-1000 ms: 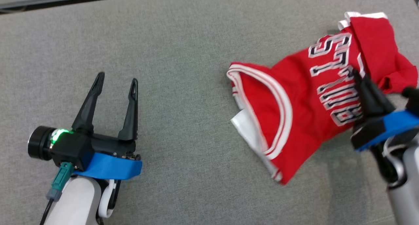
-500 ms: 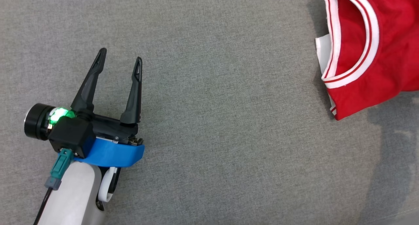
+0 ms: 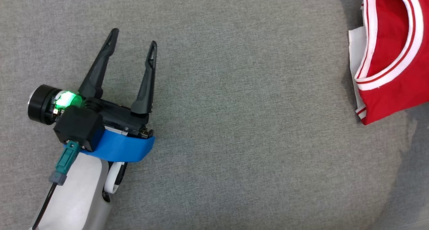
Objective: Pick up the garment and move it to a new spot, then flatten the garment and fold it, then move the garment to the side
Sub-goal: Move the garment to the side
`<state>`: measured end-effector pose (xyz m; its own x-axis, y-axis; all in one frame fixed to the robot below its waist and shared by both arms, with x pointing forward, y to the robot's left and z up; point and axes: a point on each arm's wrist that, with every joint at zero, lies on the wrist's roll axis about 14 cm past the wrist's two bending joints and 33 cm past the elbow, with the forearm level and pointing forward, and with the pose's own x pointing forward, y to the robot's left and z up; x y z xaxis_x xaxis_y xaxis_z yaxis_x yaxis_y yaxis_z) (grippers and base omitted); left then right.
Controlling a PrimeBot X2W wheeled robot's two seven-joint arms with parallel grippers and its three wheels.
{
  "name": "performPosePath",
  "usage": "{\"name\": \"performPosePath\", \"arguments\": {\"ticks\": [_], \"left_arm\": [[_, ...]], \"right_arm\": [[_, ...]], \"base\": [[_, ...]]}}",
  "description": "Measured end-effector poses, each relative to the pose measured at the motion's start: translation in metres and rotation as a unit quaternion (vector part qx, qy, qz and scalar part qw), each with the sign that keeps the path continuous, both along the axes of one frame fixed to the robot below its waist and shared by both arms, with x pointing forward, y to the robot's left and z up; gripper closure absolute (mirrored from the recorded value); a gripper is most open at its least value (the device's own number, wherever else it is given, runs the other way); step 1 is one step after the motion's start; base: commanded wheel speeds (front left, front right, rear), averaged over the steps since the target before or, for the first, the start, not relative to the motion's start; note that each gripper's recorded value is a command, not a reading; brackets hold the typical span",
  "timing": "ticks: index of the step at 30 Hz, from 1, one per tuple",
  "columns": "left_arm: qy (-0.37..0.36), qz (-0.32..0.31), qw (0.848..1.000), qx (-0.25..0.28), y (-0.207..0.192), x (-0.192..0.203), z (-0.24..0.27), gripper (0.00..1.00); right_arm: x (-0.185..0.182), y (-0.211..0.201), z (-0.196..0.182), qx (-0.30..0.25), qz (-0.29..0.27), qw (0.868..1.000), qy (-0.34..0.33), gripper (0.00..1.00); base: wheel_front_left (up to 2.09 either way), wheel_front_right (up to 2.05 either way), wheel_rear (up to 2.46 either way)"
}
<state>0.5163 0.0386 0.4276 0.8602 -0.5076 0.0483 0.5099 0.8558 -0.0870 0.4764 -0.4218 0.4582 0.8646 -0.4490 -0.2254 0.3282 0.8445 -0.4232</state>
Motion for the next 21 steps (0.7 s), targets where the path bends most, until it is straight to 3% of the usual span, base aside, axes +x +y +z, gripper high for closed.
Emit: {"name": "performPosePath", "arguments": {"ticks": [4, 10, 21], "left_arm": [[0.006, 0.0, 1.0, 0.001, 0.001, 0.0, -0.005, 0.0], [-0.001, 0.005, 1.0, 0.002, 0.004, -0.002, 0.004, 0.0], [-0.001, 0.07, 0.997, 0.023, 0.044, -0.034, 0.034, 0.0]], "right_arm": [[0.001, 0.006, -0.007, -0.023, -0.006, 1.0, 0.002, 0.0], [-0.003, 0.019, 0.002, -0.012, -0.004, 0.999, -0.042, 0.0], [-0.031, 0.12, 0.03, 0.09, 0.093, 0.981, -0.146, 0.0]], "base": [[0.0, 0.0, 0.0], [0.0, 0.0, 0.0], [0.0, 0.0, 0.0]]}}
